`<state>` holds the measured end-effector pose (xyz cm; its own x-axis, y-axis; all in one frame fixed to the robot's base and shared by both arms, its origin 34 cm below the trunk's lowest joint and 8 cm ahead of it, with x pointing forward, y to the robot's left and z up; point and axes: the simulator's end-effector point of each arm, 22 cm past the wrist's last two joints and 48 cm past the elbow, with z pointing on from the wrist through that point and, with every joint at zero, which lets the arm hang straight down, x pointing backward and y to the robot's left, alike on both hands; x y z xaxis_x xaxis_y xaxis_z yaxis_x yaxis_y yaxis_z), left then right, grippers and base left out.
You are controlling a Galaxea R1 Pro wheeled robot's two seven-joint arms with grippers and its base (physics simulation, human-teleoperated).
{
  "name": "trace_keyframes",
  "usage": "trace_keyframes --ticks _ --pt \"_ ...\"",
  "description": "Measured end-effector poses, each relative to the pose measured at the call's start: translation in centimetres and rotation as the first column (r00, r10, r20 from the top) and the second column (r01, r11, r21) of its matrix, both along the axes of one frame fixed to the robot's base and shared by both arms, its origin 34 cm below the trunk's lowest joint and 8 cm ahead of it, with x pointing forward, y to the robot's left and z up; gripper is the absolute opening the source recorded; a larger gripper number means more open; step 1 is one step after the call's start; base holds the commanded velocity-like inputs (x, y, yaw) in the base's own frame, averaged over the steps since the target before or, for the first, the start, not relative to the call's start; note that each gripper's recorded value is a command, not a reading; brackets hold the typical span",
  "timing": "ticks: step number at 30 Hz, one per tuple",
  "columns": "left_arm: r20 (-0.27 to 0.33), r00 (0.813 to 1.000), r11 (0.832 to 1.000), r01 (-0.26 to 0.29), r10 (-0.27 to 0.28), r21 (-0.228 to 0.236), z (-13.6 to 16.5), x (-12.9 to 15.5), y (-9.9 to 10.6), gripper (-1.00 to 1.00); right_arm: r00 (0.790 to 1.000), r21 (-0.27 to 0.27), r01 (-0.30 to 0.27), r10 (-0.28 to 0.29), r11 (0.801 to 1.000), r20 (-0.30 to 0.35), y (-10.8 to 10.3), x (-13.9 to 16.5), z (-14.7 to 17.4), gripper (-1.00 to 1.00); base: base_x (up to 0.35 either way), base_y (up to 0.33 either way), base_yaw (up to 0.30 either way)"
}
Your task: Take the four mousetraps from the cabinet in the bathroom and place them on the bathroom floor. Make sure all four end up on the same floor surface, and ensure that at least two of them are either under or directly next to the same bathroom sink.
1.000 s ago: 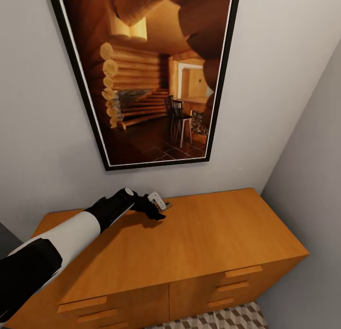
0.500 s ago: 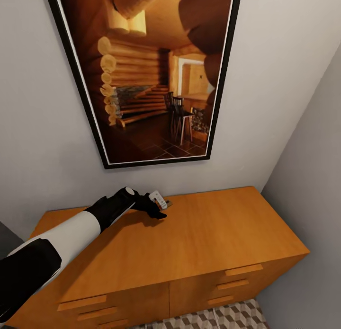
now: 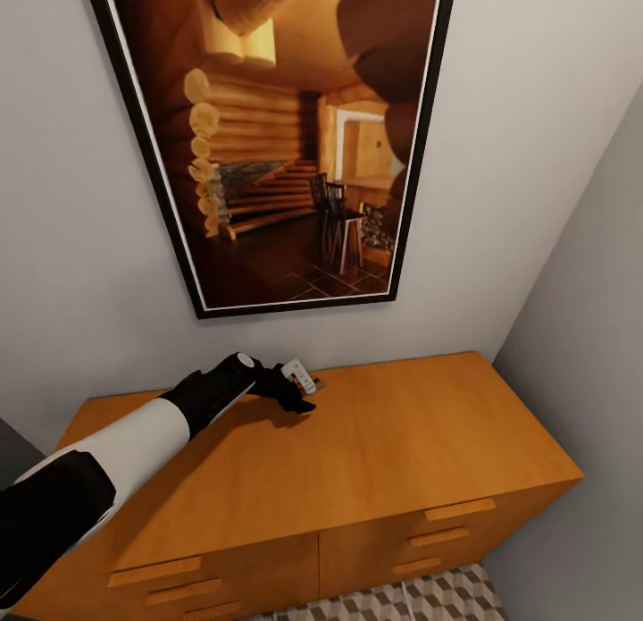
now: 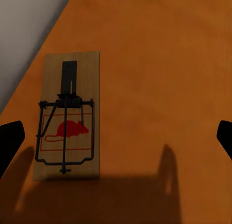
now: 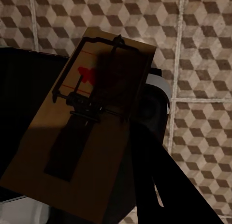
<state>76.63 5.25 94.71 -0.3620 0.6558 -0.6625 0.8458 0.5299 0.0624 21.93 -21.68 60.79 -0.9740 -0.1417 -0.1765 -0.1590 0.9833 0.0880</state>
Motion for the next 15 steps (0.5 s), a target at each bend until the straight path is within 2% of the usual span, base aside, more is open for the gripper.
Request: trace_keyframes --ticks 15 --pt "-0.001 1.000 1.000 0.000 0.000 0.001 -0.05 -0.03 0.01 1.00 1.000 -0.006 0.002 -0.002 1.000 -0.002 -0.08 -0.03 -0.02 -1.00 0.000 0.000 0.000"
